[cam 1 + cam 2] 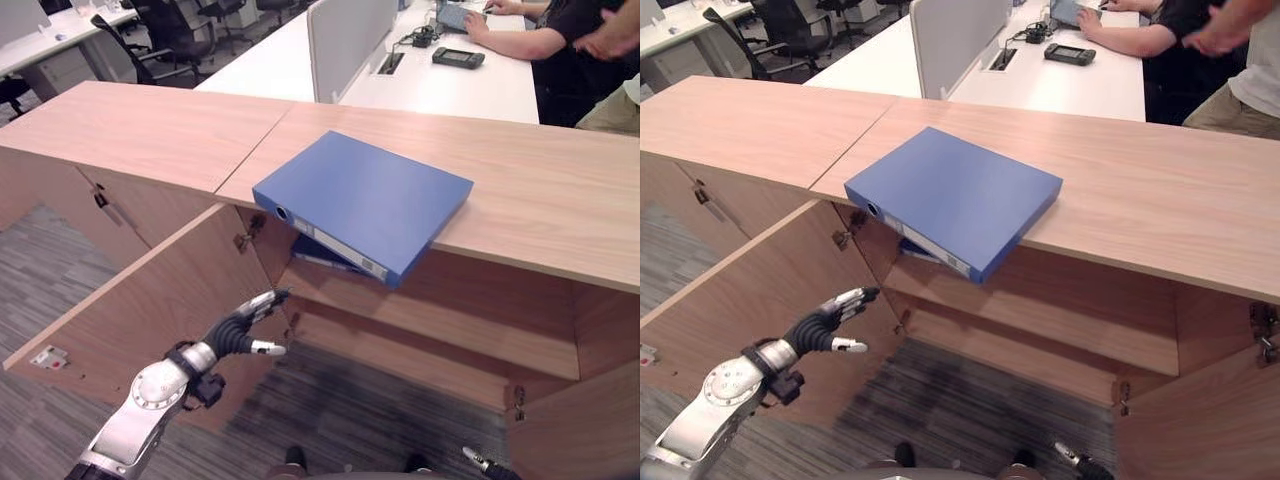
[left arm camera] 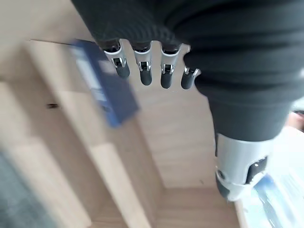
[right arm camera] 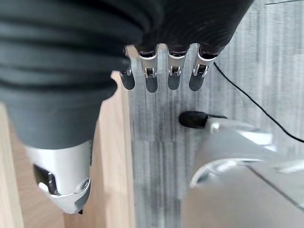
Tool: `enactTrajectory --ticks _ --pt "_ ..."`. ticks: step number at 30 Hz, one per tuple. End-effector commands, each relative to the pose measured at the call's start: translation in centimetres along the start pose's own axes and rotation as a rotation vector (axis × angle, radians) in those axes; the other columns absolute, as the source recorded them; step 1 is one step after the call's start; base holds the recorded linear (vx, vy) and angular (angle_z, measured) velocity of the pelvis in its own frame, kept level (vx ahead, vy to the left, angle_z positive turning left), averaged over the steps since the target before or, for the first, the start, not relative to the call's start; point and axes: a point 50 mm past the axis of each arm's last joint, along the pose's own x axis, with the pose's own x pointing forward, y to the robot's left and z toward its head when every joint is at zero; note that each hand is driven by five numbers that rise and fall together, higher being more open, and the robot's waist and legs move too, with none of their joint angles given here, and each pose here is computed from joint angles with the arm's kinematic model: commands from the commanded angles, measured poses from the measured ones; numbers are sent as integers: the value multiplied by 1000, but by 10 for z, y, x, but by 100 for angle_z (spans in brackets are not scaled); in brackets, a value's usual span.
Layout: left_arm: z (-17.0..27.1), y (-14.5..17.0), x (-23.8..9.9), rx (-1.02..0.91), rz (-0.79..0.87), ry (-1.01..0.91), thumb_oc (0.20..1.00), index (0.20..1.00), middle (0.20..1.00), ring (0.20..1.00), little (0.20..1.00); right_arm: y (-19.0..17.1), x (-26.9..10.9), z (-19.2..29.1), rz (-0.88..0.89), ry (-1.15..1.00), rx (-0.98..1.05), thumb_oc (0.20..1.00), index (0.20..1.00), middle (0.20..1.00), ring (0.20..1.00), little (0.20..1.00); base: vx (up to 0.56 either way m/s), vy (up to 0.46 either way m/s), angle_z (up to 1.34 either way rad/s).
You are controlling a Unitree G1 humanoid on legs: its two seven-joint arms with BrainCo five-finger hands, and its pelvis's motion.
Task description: Put the empty folder in the office cabinet
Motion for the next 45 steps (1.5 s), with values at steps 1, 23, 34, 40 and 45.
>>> enactTrajectory --ticks 1,23,34,40,45 --pt "7 11 -12 -16 91 -43 1000 1000 1000 1000 1000 14 5 12 32 -8 -22 1000 1000 1000 1000 1000 27 31 -5" --pt "162 21 -47 398 461 -862 1000 1000 1000 1000 1000 45 5 1 110 -47 -51 1000 1000 1000 1000 1000 4 0 -1" --pt "159 5 -10 509 331 -800 1000 1000 1000 1000 1000 54 7 2 97 -39 -63 1000 1000 1000 1000 1000 7 13 -6" --pt "154 4 13 585 298 -735 1000 1000 1000 1000 1000 51 8 5 72 -41 -69 1000 1000 1000 1000 1000 7 10 -5" --pt "156 3 22 636 301 -727 1000 1000 1000 1000 1000 50 8 4 67 -34 -70 1000 1000 1000 1000 1000 -4 5 -4"
